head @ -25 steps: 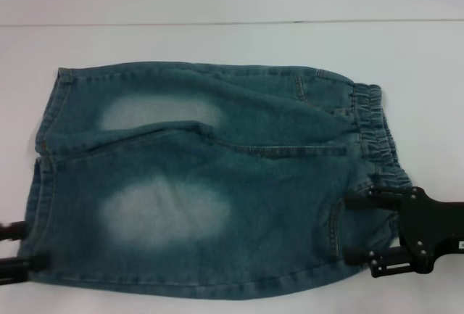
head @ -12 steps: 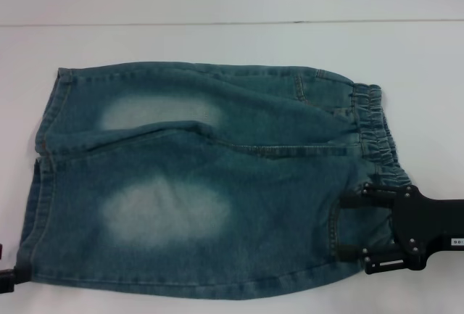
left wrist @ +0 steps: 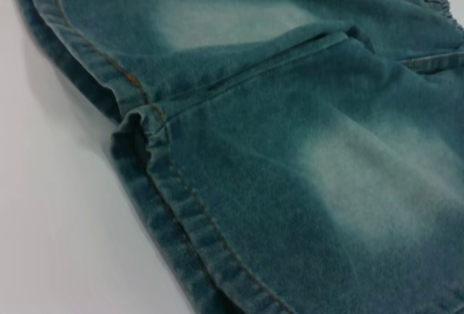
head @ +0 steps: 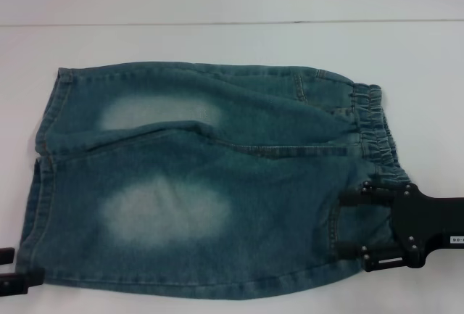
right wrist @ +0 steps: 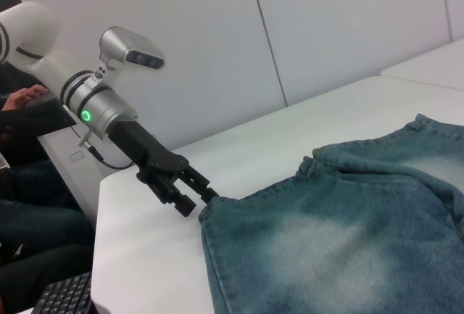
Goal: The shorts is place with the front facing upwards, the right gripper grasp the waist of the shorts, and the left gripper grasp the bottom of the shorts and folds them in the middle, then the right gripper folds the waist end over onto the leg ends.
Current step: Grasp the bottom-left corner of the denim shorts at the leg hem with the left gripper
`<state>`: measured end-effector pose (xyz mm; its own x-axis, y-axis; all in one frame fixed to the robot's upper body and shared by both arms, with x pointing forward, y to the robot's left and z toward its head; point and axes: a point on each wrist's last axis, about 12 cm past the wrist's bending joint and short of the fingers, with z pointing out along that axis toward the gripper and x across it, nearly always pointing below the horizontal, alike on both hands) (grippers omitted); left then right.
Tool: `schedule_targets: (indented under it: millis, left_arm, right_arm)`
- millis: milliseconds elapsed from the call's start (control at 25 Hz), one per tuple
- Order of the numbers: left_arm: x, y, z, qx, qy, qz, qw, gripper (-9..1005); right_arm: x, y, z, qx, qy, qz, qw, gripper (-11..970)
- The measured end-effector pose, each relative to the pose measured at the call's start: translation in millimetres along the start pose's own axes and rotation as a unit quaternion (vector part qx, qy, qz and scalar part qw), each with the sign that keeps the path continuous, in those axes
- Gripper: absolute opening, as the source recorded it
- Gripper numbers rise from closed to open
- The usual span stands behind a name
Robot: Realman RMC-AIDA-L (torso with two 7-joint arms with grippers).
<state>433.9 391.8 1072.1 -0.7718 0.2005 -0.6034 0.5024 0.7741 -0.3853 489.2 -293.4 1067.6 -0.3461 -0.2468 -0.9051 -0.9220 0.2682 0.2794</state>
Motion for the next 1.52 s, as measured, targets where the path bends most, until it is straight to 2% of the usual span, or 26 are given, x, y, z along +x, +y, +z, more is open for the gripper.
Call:
schedule_targets:
  millis: [400, 640, 880, 1080, 1360, 1520]
  left_arm:
    - [-4.1, -3.6, 6.0, 0.015, 0.010, 0.007, 1.000, 872]
    - [-5.6, -1.7, 2.4, 0.004, 0.004, 0.007, 1.000, 830]
    - [-6.2, -0.5, 0.8, -0.003, -0.002, 0.008, 1.000, 635]
    - [-8.7, -0.2, -0.2, -0.001, 0.000, 0.010, 1.000, 392]
    - [-10.4, -0.9, 1.6, 0.002, 0.001, 0.012, 1.000, 239]
    - [-12.3, -1.2, 2.6, 0.005, -0.001, 0.012, 1.000, 152]
  right_arm:
    - [-0.3, -0.4, -0.3, 0.002, -0.001, -0.001, 1.000, 940]
    - [-0.9, 0.3, -0.5, -0.001, -0.005, 0.001, 1.000, 940]
    - [-1.6, 1.2, -1.1, -0.004, -0.009, 0.002, 1.000, 941]
    - [-3.2, -0.4, -5.2, 0.001, -0.007, 0.006, 1.000, 941]
    - [-4.6, -1.5, -10.2, 0.013, -0.022, 0.008, 1.000, 941]
    - [-7.6, -5.7, -19.3, 0.052, -0.063, 0.028, 0.996, 942]
